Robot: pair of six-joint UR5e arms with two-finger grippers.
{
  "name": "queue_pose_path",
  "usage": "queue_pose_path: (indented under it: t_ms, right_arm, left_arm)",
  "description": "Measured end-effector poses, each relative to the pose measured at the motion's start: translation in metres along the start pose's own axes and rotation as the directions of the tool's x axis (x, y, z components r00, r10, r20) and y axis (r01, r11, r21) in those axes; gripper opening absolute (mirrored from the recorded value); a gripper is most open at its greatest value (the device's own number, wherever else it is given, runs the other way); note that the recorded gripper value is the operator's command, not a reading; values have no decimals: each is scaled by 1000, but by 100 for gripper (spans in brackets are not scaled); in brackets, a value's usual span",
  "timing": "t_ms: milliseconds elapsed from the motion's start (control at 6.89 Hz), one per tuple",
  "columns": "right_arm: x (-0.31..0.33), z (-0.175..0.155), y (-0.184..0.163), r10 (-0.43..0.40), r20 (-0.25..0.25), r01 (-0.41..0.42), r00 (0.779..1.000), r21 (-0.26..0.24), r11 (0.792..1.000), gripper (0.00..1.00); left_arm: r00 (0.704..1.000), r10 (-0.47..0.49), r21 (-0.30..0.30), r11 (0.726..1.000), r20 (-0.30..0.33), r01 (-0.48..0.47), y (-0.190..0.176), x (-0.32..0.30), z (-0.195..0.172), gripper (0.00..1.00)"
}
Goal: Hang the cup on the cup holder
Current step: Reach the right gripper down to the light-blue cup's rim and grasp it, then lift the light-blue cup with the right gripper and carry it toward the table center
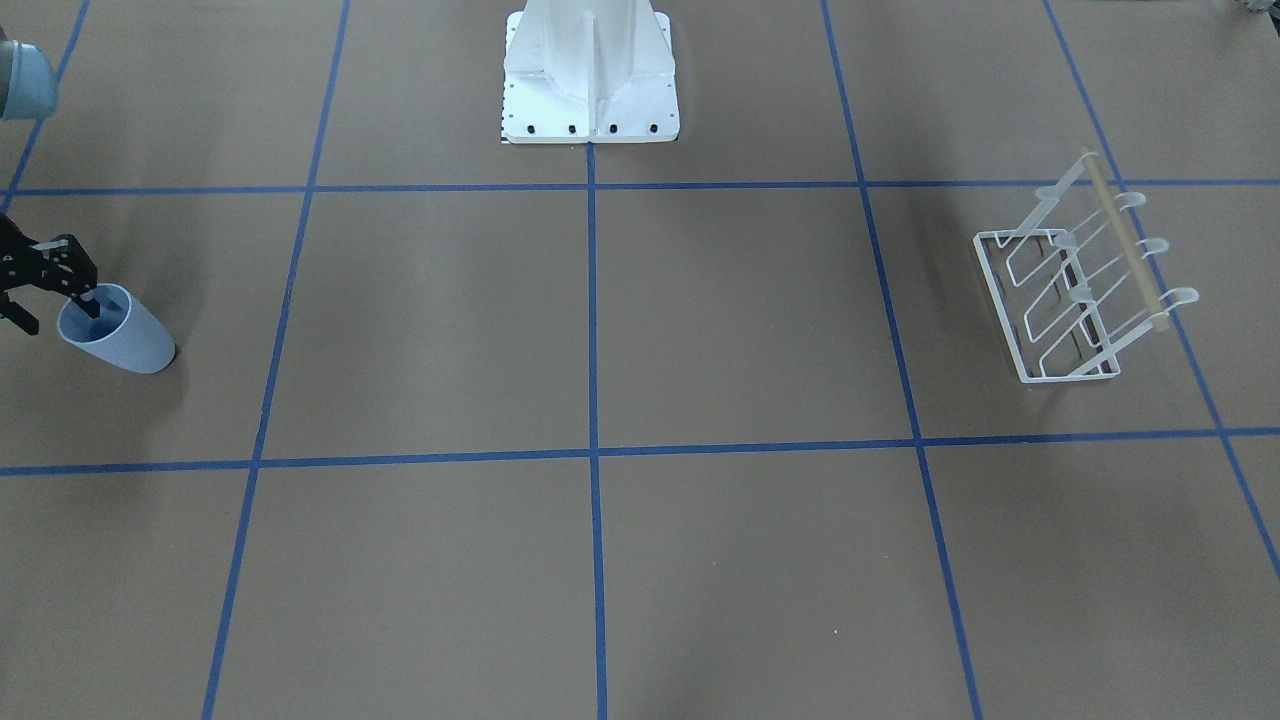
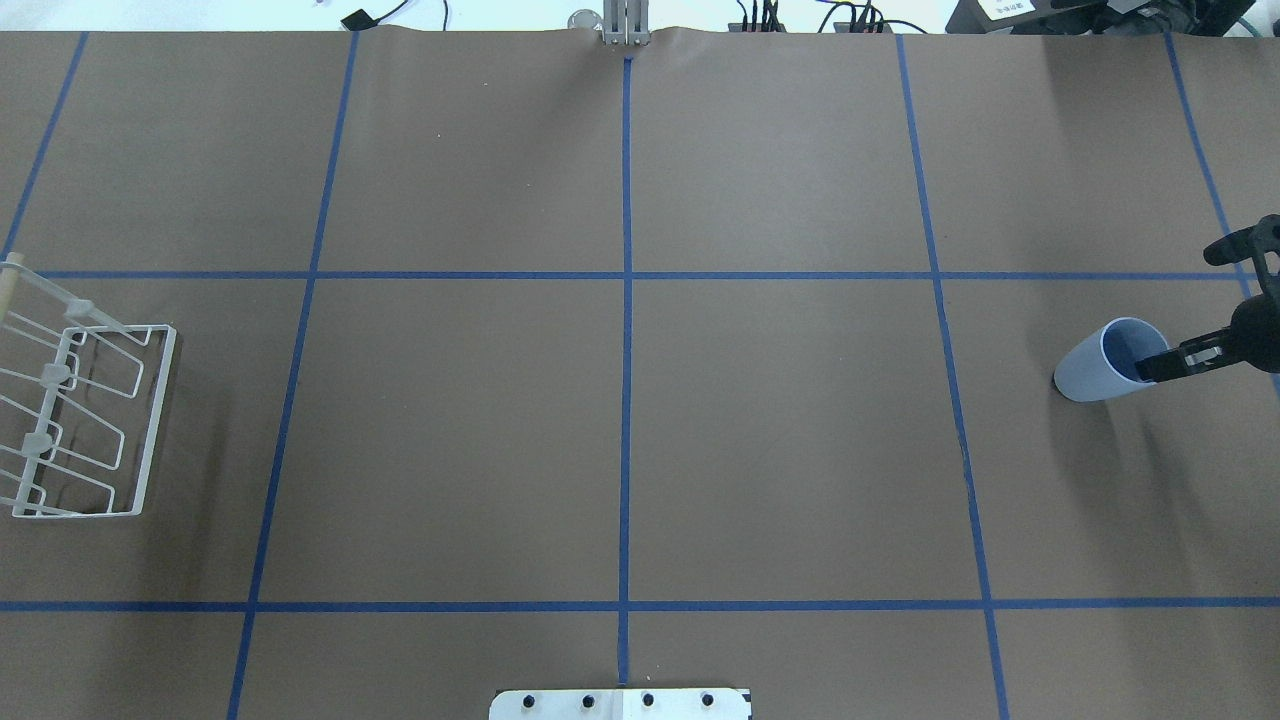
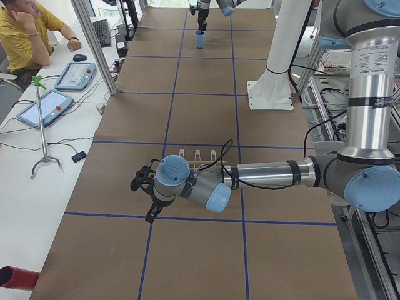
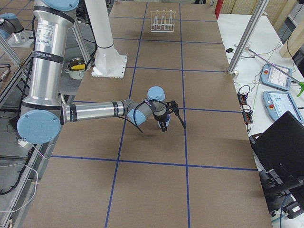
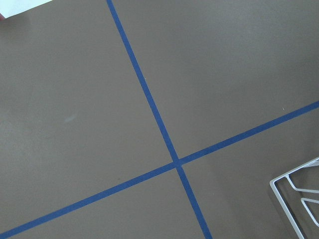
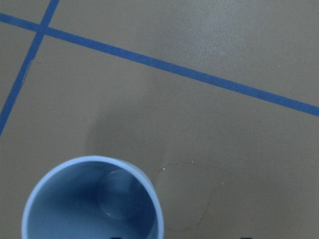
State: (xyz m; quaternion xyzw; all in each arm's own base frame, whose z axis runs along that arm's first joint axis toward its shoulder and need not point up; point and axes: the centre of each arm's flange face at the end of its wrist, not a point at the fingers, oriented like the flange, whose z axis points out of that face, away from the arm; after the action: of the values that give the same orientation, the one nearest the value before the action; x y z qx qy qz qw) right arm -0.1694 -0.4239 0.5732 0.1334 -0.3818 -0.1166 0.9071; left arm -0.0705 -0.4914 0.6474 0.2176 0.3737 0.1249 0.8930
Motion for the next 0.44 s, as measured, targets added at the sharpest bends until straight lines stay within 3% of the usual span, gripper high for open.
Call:
queue_pose_path:
  t_ms: [435]
  right_arm:
    - [-13, -15, -12, -19, 61, 18, 998, 16, 1000, 0]
  left_arm:
    - [1000, 1, -1, 1000, 0, -1, 9, 0, 2, 98]
